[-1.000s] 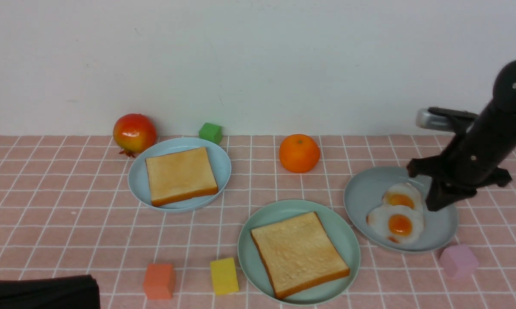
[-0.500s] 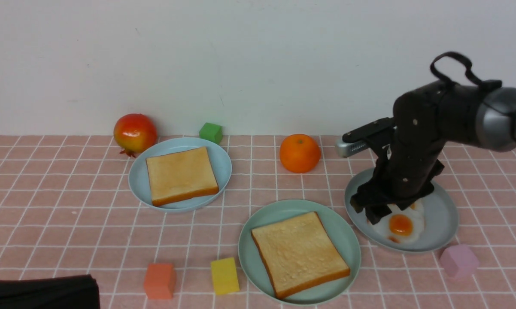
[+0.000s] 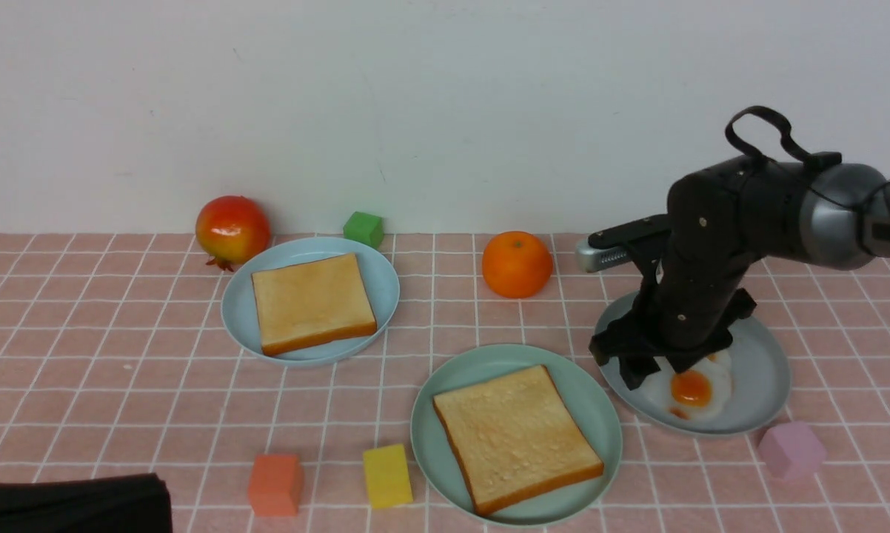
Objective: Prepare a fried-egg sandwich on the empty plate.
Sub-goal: Use the right arm to grab a fried egg
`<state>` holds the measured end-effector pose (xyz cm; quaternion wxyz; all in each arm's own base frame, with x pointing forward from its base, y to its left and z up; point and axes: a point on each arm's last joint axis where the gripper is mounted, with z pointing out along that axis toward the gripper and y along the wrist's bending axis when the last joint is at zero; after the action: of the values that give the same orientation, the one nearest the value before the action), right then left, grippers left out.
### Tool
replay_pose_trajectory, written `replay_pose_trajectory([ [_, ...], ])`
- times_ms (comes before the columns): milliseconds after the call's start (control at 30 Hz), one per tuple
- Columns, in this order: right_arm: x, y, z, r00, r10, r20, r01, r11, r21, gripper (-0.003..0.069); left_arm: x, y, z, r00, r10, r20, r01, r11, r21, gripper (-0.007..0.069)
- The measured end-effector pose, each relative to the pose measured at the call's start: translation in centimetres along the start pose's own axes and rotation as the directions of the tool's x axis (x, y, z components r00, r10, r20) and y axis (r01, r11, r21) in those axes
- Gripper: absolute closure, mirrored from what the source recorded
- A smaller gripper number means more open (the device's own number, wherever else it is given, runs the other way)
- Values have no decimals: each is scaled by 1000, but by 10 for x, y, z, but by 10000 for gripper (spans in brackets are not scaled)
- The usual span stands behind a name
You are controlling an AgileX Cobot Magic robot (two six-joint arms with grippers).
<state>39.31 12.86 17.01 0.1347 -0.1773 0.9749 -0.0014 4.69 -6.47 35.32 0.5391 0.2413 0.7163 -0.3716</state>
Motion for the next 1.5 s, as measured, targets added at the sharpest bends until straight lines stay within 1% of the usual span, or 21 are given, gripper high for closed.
replay_pose_trajectory([
  [167, -1, 0, 11, 1000, -5, -8, 5, 1000, 3, 200, 0, 0, 0, 1000, 1, 0, -1, 1000, 0, 613],
  [533, -1, 0, 12, 1000, -11, -14, 11, 1000, 9, 201, 0, 0, 0, 1000, 1, 0, -1, 1000, 0, 613],
  [667, -1, 0, 15, 999, -30, -32, 31, 999, 22, 225, 0, 0, 0, 1000, 1, 0, -1, 1000, 0, 613],
  [733, -1, 0, 18, 998, -45, -44, 47, 998, 34, 265, 0, 0, 0, 1000, 1, 0, -1, 1000, 0, 613],
  [800, -1, 0, 19, 997, -52, -51, 54, 998, 40, 324, 0, 0, 0, 1000, 1, 0, -1, 1000, 0, 613],
  [833, -1, 0, 19, 997, -52, -53, 54, 998, 40, 337, 0, 0, 0, 1000, 1, 0, -1, 1000, 0, 613],
  [867, -1, 0, 20, 997, -50, -55, 53, 998, 39, 393, 0, 0, 0, 1000, 1, 0, -1, 1000, 0, 613],
  [900, -1, 0, 20, 997, -50, -56, 52, 998, 39, 400, 0, 0, 0, 1000, 1, 0, -1, 1000, 0, 613],
  [933, -1, 0, 20, 997, -51, -60, 53, 998, 39, 470, 0, 0, 0, 1000, 1, 0, -1, 1000, 0, 613],
  [967, -1, 0, 19, 997, -50, -60, 52, 998, 38, 501, 0, 0, 0, 1000, 1, 0, -1, 1000, 0, 613],
  [1000, -1, 0, 19, 997, -50, -61, 52, 998, 38, 508, 0, 0, 0, 1000, 1, 0, -1, 1000, 0, 613],
  [1033, -1, 0, 19, 997, -48, -62, 50, 998, 37, 548, 0, 0, 0, 1000, 1, 0, -1, 1000, 0, 613],
  [1067, -2, 0, 17, 997, -45, -66, 47, 998, 35, 619, 0, 0, 0, 1000, 0, 0, 0, 1000, 0, 613],
  [1100, -2, 0, 17, 997, -45, -66, 47, 998, 35, 626, 0, 0, 0, 1000, 0, 0, 0, 1000, 0, 613],
  [1133, -4, 0, 15, 997, -39, -71, 41, 999, 31, 663, 0, 0, 0, 1000, 0, 0, 0, 1000, 0, 613],
  [1233, -5, 1, 13, 997, -30, -73, 32, 999, 23, 664, 0, 0, 0, 1000, 0, 0, 0, 1000, 0, 613],
  [1367, -6, 3, 5, 995, -1, -96, 0, 1000, -5, 649, 0, 0, 0, 1000, 0, 0, 0, 1000, 0, 613],
  [1400, -7, 3, -1, 996, 6, -91, -7, 1000, -12, 635, 0, 0, 0, 1000, 0, 0, 0, 1000, 0, 613],
  [1500, -8, 3, -29, 998, 21, -55, -22, 999, -25, 550, 0, 0, 0, 1000, 0, 0, 0, 1000, 0, 613],
])
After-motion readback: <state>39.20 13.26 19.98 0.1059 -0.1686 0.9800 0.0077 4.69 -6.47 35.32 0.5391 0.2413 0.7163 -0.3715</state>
